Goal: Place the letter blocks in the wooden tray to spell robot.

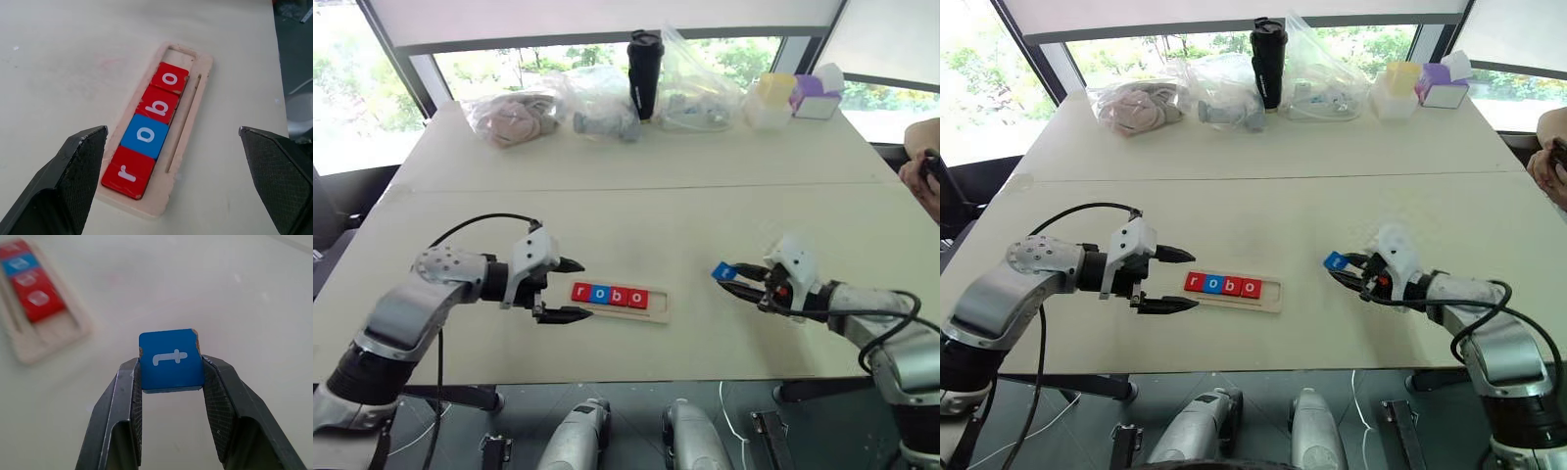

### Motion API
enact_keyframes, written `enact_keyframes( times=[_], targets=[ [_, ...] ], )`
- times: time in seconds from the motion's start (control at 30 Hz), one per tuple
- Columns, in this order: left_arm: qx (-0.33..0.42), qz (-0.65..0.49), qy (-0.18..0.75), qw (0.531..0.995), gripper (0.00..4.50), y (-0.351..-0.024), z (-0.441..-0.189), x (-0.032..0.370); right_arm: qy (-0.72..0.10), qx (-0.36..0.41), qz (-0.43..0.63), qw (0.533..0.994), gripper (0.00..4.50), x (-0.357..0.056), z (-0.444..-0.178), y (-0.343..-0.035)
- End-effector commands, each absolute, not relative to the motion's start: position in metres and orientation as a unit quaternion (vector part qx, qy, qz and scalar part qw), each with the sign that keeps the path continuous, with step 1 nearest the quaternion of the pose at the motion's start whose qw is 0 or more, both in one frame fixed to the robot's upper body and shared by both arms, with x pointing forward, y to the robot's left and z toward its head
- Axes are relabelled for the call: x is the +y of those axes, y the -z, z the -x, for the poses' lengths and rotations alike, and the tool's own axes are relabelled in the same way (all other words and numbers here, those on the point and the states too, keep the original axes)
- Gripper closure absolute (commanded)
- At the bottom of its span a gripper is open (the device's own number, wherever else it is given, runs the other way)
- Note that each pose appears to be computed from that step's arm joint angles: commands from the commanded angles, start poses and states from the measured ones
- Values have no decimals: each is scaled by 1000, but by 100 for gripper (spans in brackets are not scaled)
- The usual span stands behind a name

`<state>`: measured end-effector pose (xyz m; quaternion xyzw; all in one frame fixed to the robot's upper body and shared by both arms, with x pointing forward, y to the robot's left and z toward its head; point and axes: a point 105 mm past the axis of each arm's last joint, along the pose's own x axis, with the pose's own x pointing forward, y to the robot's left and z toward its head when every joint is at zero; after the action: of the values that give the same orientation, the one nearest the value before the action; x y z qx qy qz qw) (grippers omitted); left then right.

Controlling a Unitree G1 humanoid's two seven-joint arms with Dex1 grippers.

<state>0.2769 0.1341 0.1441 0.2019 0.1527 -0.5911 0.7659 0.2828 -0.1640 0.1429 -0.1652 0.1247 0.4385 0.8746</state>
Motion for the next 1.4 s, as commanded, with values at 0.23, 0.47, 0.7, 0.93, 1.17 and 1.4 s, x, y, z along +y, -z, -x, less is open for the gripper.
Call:
enact_keyframes(
  times=[0.23,0.47,0.7,0.93,1.17,1.4],
  targets=[
    [134,-216,587,768,0,-154,-277,134,-546,152,231,791,334,-115,-271,-133],
    [134,-213,585,771,0,-152,-275,134,-558,166,255,772,334,-105,-276,-115],
    [135,-209,584,773,0,-149,-274,132,-558,162,253,774,334,-100,-286,-112],
    [135,-205,581,776,0,-148,-273,132,-561,162,253,772,334,-98,-289,-111],
    [133,-203,580,778,0,-148,-273,131,-564,162,251,770,334,-96,-289,-109],
    [132,-204,577,780,0,-149,-274,132,-567,159,244,770,148,-92,-290,-109]
  ],
)
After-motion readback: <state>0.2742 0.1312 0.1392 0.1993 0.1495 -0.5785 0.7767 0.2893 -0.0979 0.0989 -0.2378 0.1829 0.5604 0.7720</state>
